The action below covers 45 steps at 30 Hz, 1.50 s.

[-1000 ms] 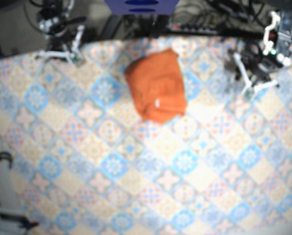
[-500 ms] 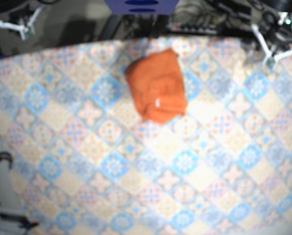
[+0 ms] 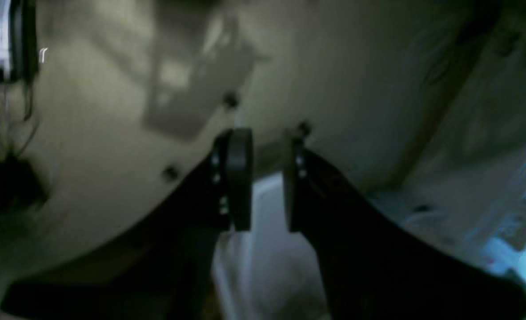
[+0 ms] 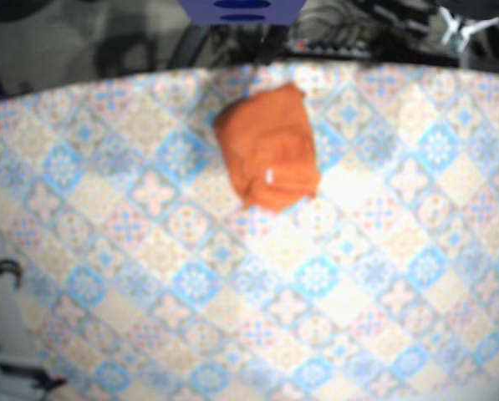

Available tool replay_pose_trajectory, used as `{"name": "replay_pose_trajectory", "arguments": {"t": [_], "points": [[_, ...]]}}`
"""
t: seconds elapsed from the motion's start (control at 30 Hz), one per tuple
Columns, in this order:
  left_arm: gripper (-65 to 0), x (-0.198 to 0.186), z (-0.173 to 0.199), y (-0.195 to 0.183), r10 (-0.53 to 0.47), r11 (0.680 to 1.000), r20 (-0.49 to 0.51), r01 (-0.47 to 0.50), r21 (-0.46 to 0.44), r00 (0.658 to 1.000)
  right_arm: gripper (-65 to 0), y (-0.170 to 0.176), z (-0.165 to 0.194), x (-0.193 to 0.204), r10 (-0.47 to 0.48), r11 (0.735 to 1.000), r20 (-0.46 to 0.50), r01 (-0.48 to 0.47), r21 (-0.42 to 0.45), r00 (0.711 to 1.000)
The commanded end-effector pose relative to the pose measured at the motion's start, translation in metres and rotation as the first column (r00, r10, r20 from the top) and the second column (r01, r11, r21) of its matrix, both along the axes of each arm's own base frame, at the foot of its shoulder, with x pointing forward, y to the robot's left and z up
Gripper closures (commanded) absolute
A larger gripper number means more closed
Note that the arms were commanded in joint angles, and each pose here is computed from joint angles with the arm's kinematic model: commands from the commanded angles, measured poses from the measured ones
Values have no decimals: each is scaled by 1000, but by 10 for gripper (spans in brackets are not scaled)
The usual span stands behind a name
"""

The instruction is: Fold the T-shirt properly

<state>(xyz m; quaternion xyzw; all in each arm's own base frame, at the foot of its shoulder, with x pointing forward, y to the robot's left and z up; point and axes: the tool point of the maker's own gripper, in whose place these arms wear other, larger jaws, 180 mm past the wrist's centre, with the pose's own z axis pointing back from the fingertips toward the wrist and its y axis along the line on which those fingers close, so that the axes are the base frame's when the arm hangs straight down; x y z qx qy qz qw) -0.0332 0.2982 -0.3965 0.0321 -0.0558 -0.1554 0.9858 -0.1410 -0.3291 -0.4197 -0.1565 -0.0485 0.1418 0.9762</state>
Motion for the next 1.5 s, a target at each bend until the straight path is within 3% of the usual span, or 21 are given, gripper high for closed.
{"name": "replay_pose_trajectory", "arguments": {"t": [0.0,0.1,0.17,0.33,0.53,0.77,1.0,1.13,1.47], "points": [[-205,-15,-2,4,20,1000,-33,-20,7,999,-117,7,-2,-26,-15,999,-63,17,27,998],[-206,-50,-22,4,84,996,-91,-86,-14,992,-117,33,-27,-96,-86,987,-229,113,110,970],[-206,-74,-37,4,114,993,-146,-118,-22,983,-117,32,-39,-125,-101,981,-309,146,125,946],[-204,-108,-83,7,188,980,-238,-199,-23,953,-117,53,-85,-145,-147,953,-385,235,192,911],[-205,-103,-124,12,237,968,-277,-249,-9,931,-117,76,-115,-155,-220,915,-432,339,221,875],[-206,-68,-170,1,230,968,-307,-250,-25,923,-117,106,-148,-137,-298,858,-403,428,284,865],[-206,-22,-214,-39,211,965,-303,-247,-86,929,-117,133,-177,-98,-359,804,-350,477,355,866],[-207,-2,-233,-71,182,967,-296,-224,-118,938,-117,160,-197,-50,-390,766,-285,480,428,876],[-207,64,-255,-125,52,989,-105,-66,-134,993,-117,235,-222,76,-426,684,-118,405,607,897]]}}
